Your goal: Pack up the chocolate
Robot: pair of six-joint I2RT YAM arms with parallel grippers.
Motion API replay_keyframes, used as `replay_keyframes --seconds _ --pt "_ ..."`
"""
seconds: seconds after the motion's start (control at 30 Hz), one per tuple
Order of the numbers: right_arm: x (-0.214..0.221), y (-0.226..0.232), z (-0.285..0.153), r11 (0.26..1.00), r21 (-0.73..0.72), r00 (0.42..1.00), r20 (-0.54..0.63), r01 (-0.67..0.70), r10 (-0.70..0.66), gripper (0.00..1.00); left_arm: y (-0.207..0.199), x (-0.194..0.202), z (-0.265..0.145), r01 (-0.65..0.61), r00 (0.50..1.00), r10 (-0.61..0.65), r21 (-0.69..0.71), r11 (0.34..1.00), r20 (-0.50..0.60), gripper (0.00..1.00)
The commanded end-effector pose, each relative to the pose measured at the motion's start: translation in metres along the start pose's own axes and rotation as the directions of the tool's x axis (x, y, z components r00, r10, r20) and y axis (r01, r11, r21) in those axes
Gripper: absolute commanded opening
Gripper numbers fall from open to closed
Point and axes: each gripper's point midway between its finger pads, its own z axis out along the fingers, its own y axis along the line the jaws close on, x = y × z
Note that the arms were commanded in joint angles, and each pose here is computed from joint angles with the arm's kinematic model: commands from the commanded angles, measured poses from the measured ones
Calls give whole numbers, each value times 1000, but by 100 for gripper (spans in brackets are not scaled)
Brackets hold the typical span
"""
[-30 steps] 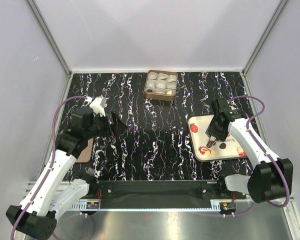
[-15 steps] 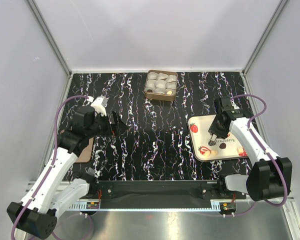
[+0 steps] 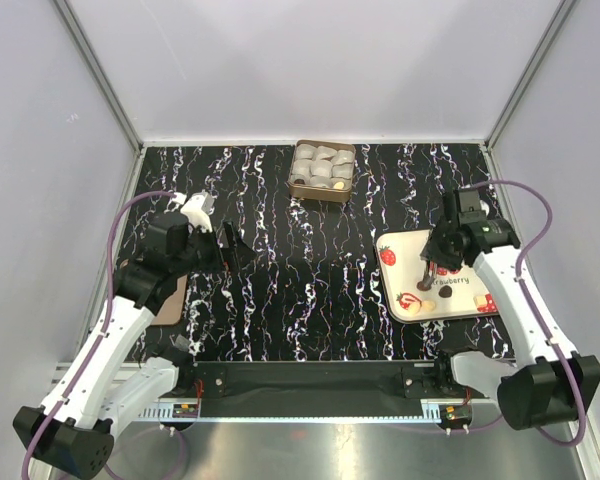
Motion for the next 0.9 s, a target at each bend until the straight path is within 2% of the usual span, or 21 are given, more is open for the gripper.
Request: replay_keyframes --seconds 0.0,0.17,0.2,0.27,0.3,0.37,0.4,0.47,0.5,0.63,0.67,0.87 --pt "-32 28 -35 991 -135 996 90 5 7 34 -11 -14 -3 -10 998 7 45 999 58 99" --pt "-78 74 -50 969 -242 990 140 38 -4 33 -10 -15 0 -8 998 6 45 999 57 99" --pt "-83 84 -40 969 -242 993 121 45 -16 33 -10 -15 0 -8 998 6 44 999 55 99" --pt "-105 111 -48 954 -290 986 166 72 -24 33 -9 -15 1 -10 998 8 39 999 55 99" --pt "-102 128 -34 953 -287 988 140 101 -62 33 -9 -16 1 -11 998 9 38 999 55 99" --pt "-120 155 -38 942 -302 978 187 146 -92 33 -8 -14 3 -10 999 8 33 999 46 99" --pt "-113 172 -19 940 -289 978 156 179 -138 33 -8 -13 3 -9 999 8 31 999 42 99" --pt "-128 196 -18 931 -302 971 186 204 -152 33 -7 -13 2 -8 999 7 29 1000 40 99" --pt "-124 207 2 931 -293 971 156 218 -179 33 -6 -12 3 -8 999 7 23 1000 39 99" --pt "-132 253 16 909 -302 951 201 287 -234 32 -5 -12 0 -11 999 10 17 1000 45 99" --pt "-128 257 33 909 -282 947 184 307 -263 32 -5 -11 0 -10 999 10 17 1000 42 99" --pt "-130 276 66 900 -237 924 206 367 -322 32 -3 -8 -1 -9 999 9 13 1000 40 99"
